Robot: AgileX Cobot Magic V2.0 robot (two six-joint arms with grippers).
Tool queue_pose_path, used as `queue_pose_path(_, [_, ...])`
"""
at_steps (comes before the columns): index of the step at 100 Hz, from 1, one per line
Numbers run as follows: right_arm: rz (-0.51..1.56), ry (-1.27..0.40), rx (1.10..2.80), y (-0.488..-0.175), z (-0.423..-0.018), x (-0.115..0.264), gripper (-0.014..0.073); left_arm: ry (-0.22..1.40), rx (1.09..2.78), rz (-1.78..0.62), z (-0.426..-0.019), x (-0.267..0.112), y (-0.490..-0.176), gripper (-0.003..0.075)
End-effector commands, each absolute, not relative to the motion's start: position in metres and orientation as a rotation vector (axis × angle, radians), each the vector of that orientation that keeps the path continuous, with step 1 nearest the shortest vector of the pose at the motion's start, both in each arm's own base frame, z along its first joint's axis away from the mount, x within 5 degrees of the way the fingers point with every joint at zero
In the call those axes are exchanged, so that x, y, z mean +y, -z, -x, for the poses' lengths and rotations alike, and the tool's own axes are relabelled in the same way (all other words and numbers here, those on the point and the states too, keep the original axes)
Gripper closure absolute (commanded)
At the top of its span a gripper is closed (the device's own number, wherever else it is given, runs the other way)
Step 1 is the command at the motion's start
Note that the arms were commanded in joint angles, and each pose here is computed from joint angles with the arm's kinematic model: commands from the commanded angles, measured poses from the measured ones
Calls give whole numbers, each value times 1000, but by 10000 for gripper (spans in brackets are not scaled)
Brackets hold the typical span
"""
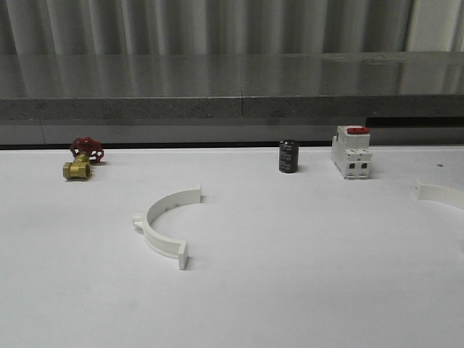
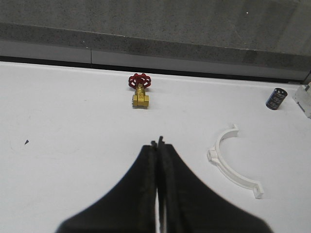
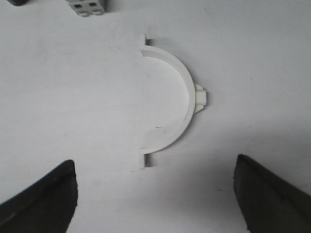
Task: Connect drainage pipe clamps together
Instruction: 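Lower the right gripper and grasp the other white clamp half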
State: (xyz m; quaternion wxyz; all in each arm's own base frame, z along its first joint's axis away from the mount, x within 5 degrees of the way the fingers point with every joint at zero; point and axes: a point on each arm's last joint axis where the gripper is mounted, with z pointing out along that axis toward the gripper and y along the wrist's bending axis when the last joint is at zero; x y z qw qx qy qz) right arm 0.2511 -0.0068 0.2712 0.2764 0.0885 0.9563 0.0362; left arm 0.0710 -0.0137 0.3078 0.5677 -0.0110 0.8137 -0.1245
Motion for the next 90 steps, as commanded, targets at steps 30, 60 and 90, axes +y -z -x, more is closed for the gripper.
queue_pose_path(30, [-271,-49,2586,-233,-307,-28,-51,309,1815,18,-73,-14,-322,740])
queue_pose_path(60, [-248,-42,2635,-210,-348,-33,-50,309,1815,18,-73,-14,-322,740])
queue_pose_path(90, [-251,-43,2679,-192,-358,-34,-50,309,1815,18,-73,-14,-322,740])
